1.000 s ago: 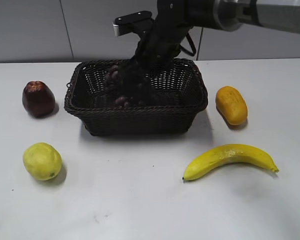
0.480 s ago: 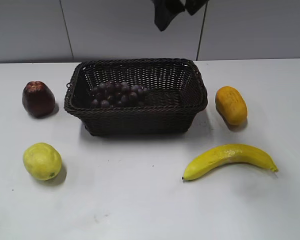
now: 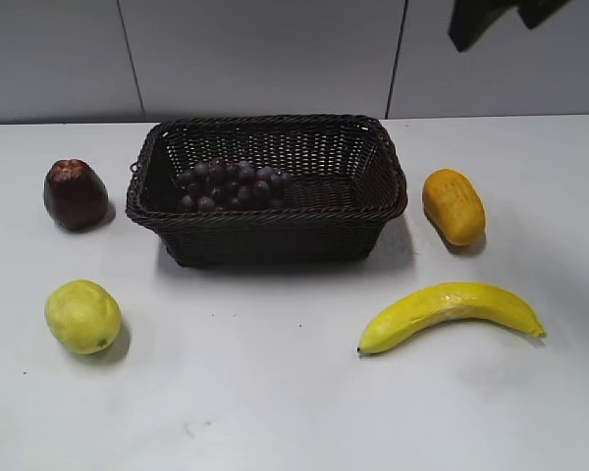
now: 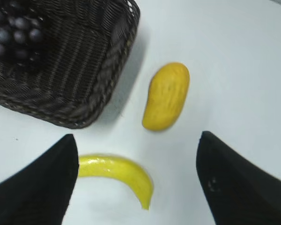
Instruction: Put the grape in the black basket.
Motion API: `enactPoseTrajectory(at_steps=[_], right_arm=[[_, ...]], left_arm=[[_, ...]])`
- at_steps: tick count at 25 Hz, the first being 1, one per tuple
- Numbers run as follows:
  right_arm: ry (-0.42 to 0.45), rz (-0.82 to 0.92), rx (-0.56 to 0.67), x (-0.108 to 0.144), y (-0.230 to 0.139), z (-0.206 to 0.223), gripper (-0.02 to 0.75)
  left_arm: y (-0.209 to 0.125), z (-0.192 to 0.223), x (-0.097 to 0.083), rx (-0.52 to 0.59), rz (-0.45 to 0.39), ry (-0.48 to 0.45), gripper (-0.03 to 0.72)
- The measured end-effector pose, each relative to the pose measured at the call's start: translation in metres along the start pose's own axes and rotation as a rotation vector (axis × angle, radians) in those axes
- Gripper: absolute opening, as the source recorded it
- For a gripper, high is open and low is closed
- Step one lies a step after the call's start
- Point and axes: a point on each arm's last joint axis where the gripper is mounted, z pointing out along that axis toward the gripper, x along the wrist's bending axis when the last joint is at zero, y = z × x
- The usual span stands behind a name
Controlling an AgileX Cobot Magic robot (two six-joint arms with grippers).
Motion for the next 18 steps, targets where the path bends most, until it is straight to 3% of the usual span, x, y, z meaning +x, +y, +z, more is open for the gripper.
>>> enactPoseTrajectory(at_steps=[4, 18], right_arm=[[0.002, 0.042, 0.034, -0.001, -0.036, -0.009, 0.594], [0.004, 0.111, -0.051, 0.011, -0.185, -0.051, 0.593]], left_arm=[[0.0, 0.0, 0.0, 0.0, 0.0, 0.0, 0.232], [0.0, 0.0, 0.0, 0.0, 0.0, 0.0, 0.232]])
